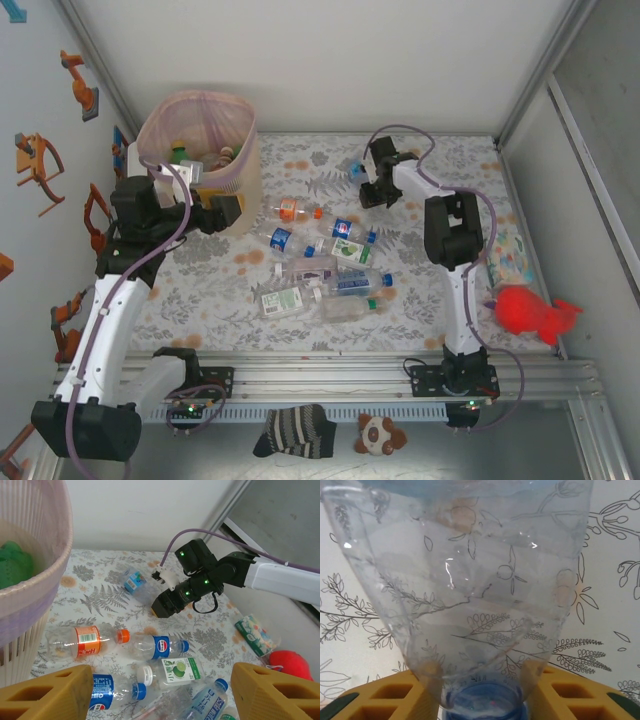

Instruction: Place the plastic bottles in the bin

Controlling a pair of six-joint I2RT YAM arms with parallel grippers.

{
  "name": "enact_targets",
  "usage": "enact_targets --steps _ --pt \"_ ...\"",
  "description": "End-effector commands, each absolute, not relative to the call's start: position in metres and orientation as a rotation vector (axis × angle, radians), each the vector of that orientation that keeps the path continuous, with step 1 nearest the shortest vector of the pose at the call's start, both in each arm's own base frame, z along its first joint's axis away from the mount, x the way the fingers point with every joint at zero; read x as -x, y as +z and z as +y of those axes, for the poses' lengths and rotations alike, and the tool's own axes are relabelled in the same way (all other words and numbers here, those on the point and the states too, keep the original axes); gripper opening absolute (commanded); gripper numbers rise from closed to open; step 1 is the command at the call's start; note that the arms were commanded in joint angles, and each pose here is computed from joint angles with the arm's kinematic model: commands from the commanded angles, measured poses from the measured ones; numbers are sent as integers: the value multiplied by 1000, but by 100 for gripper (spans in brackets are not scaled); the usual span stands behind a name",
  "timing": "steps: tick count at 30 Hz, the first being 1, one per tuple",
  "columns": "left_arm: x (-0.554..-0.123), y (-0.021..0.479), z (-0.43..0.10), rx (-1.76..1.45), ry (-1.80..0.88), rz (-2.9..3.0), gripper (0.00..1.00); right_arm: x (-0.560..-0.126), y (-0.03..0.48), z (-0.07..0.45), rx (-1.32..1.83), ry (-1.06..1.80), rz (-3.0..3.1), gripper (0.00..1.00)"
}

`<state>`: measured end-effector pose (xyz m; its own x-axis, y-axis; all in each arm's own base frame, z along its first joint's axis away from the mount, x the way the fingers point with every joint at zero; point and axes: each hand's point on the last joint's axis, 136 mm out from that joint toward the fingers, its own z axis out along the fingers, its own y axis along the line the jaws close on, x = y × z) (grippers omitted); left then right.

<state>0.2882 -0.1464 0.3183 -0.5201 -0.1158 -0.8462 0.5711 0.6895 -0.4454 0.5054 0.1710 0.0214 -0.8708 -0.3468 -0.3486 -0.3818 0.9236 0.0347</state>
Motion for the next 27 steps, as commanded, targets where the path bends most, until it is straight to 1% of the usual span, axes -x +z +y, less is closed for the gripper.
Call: enact_targets --steps 1,6,12,20,27 --pt "-284 335 -148 -356 -917 1888 73 -499 43 170 527 166 2723 41" --pt "-284 340 -149 -355 -926 1875 73 -496 64 168 523 171 2686 36" --pt "-284 348 -152 -349 -960 1849 72 -490 100 168 514 182 2619 32" --pt "-286 367 -155 -326 -1003 1820 74 -471 155 173 508 233 2501 31" --pt "-294 382 -160 -309 -1035 1793 76 -443 215 186 550 280 2358 30"
